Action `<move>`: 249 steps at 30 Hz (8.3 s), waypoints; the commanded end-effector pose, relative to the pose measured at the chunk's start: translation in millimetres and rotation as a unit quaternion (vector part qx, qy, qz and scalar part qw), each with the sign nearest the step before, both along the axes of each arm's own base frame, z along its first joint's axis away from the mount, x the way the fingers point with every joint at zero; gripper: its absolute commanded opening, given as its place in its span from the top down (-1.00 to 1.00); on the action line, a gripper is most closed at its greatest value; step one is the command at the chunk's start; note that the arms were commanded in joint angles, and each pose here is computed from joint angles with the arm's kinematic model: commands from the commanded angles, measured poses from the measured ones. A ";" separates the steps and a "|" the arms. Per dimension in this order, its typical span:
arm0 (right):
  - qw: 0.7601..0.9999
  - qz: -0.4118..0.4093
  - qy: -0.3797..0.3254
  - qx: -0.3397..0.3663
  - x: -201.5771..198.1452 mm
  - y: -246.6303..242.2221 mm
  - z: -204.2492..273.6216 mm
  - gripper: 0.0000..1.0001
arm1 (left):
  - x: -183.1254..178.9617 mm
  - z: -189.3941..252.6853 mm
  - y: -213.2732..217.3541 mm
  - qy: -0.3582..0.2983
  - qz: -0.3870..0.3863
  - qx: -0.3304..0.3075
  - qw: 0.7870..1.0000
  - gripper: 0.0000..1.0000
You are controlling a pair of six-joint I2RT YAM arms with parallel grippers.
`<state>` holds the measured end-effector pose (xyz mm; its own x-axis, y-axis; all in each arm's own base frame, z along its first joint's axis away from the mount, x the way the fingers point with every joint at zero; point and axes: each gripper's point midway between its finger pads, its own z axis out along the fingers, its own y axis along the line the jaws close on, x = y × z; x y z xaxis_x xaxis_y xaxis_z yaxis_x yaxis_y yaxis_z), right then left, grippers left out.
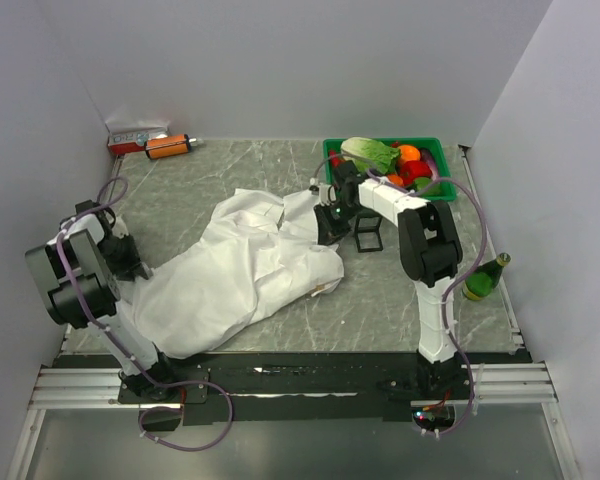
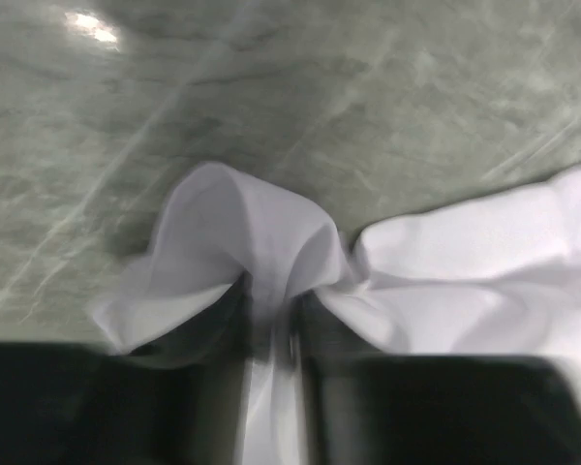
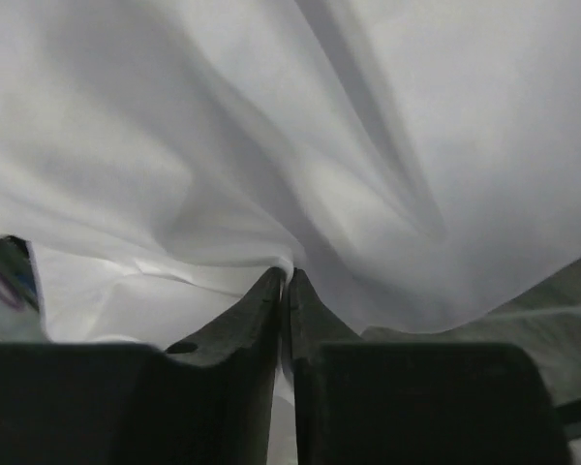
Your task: Remove the brooch from the garment
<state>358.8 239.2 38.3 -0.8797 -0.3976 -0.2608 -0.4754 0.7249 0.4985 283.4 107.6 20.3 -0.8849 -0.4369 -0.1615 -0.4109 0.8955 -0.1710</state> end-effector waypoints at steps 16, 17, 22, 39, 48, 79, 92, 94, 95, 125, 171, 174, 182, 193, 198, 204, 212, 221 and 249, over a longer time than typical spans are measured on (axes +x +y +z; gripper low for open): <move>0.779 0.025 -0.589 0.216 84.0 -14.4 412.1 1.00 | 65.5 420.8 58.4 -0.506 -0.024 0.249 0.825 0.99; 0.769 0.023 -0.600 0.218 83.2 -15.9 422.8 1.00 | 59.2 439.0 54.5 -0.528 -0.023 0.263 0.807 0.99; 0.732 0.027 -0.635 0.245 69.5 -13.8 478.1 1.00 | 23.6 495.0 33.8 -0.583 -0.022 0.307 0.752 0.99; 0.882 0.056 -0.421 0.204 57.5 48.4 302.7 1.00 | 70.3 297.6 14.5 -0.461 -0.109 0.204 0.857 -0.60; 0.906 0.010 -0.373 0.199 104.1 54.2 257.1 1.00 | -44.3 173.9 -170.4 -0.332 -0.516 0.110 0.782 -0.74; 0.900 -0.035 -0.391 0.188 121.7 31.0 272.1 1.00 | -147.6 37.2 -211.6 -0.055 -0.673 0.126 0.727 -0.68; 0.901 -0.059 -0.381 0.201 133.9 23.0 276.1 1.00 | -145.1 25.9 -214.0 -0.030 -0.678 0.160 0.717 -0.38; 0.900 -0.057 -0.381 0.203 133.6 24.5 277.3 1.00 | -142.0 25.4 -221.9 -0.031 -0.673 0.156 0.722 -0.48; 0.900 -0.059 -0.381 0.203 134.7 23.8 277.4 1.00 | -139.0 29.4 -228.9 -0.039 -0.671 0.149 0.725 -0.51; 0.897 -0.044 -0.391 0.200 132.9 22.6 281.9 1.00 | -60.9 99.9 -184.7 -0.104 -0.595 0.267 0.751 0.99; 0.627 0.122 -0.767 0.059 -40.0 9.0 470.0 1.00 | -19.1 495.4 9.8 -0.534 -0.126 0.488 0.679 0.99; 0.683 0.139 -0.714 0.066 -12.2 25.8 396.7 1.00 | 16.3 389.4 6.9 -0.492 -0.172 0.414 0.747 0.99; 0.789 0.183 -0.584 0.055 74.4 73.3 226.5 1.00 | 98.1 165.3 38.7 -0.327 -0.233 0.316 0.860 0.99; 0.830 0.109 -0.546 -0.035 200.0 90.9 173.4 0.52 | 192.8 179.2 108.6 -0.303 -0.136 0.366 0.869 0.99; 0.834 0.077 -0.546 -0.020 198.4 77.7 200.5 -0.37 | 211.6 168.6 104.1 -0.278 -0.143 0.343 0.886 0.47; 0.834 0.198 -0.513 0.044 120.2 75.9 181.9 -0.26 | 205.5 179.8 24.8 -0.325 -0.211 0.277 0.879 -0.17; 0.861 0.276 -0.410 0.116 81.0 94.9 135.4 0.03 | 180.6 179.6 -152.4 -0.397 -0.359 0.062 0.842 -0.30; 0.946 0.128 -0.230 0.191 68.1 95.8 123.0 0.30 | 165.7 102.7 -298.7 -0.309 -0.345 -0.262 0.847 -0.06; 0.954 0.116 -0.218 0.172 7.6 67.9 130.8 0.26 | 158.9 50.7 -341.9 -0.248 -0.362 -0.276 0.855 0.12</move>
